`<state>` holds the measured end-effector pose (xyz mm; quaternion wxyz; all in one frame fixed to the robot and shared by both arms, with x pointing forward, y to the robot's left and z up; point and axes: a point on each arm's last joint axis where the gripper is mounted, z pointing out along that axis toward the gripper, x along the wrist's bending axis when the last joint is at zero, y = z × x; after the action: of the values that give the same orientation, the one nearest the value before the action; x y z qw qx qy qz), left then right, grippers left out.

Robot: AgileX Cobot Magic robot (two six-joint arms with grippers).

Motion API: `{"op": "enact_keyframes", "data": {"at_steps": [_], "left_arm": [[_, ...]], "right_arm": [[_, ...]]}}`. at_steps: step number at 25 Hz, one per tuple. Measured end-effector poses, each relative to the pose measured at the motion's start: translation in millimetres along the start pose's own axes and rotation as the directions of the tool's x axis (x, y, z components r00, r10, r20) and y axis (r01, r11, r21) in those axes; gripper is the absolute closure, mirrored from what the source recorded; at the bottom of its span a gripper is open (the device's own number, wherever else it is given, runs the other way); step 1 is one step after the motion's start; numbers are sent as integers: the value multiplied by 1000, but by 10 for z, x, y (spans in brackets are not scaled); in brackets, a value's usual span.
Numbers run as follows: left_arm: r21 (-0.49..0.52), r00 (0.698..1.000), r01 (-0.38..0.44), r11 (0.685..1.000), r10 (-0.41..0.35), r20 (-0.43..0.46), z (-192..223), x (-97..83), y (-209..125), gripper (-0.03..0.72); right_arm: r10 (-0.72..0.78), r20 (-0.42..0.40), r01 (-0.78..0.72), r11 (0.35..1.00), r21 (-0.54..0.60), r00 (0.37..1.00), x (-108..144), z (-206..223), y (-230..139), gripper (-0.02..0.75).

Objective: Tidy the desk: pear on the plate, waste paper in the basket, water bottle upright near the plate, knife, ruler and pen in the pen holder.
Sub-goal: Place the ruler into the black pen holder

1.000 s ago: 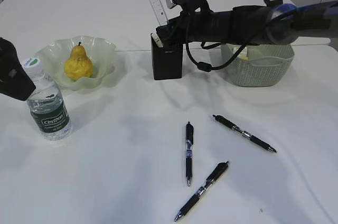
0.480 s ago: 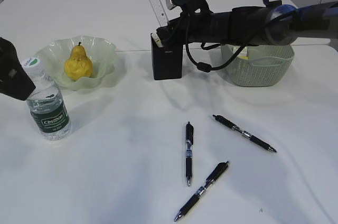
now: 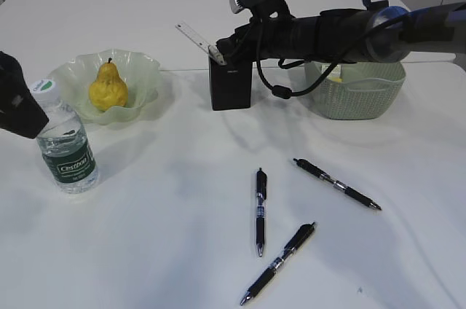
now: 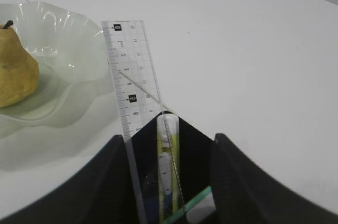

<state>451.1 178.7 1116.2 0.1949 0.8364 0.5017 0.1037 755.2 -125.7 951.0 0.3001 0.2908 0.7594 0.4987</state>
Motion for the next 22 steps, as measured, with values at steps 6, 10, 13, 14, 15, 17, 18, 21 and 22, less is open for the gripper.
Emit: {"op": "enact_keyframes", "data": {"at_steps": [6, 10, 13, 14, 15, 17, 18, 21, 22], "left_arm": [[0, 1000, 0, 1000, 0, 0, 0, 0, 0, 462], [0, 1000, 0, 1000, 0, 0, 0, 0, 0, 462], [0, 1000, 0, 1000, 0, 0, 0, 0, 0, 462], [0, 1000, 0, 1000, 0, 0, 0, 0, 0, 462], [0, 1000, 0, 1000, 0, 0, 0, 0, 0, 462], [0, 1000, 0, 1000, 0, 0, 0, 0, 0, 462], [0, 1000, 0, 1000, 0, 0, 0, 0, 0, 462], [0, 1000, 0, 1000, 0, 0, 0, 0, 0, 462], [0, 1000, 0, 1000, 0, 0, 0, 0, 0, 462]], "right_arm": [[0, 2, 0, 1000, 1, 1000, -2, 0, -1, 330], [1, 5, -1, 1000, 3, 1000, -5, 0, -3, 329], [1, 7, -1, 1000, 5, 1000, -7, 0, -4, 329], [-4, -1, 4, 1000, -1, 1000, 1, 0, 1, 329], [-9, -15, 9, 1000, -9, 1000, 13, 0, 8, 329], [-14, -28, 13, 1000, -18, 1000, 26, -1, 16, 329], [-14, -28, 13, 1000, -18, 1000, 26, -1, 16, 329], [-23, -42, 21, 999, -41, 999, 31, -7, 70, 330], [-23, -42, 21, 999, -41, 999, 31, -7, 70, 329]]}}
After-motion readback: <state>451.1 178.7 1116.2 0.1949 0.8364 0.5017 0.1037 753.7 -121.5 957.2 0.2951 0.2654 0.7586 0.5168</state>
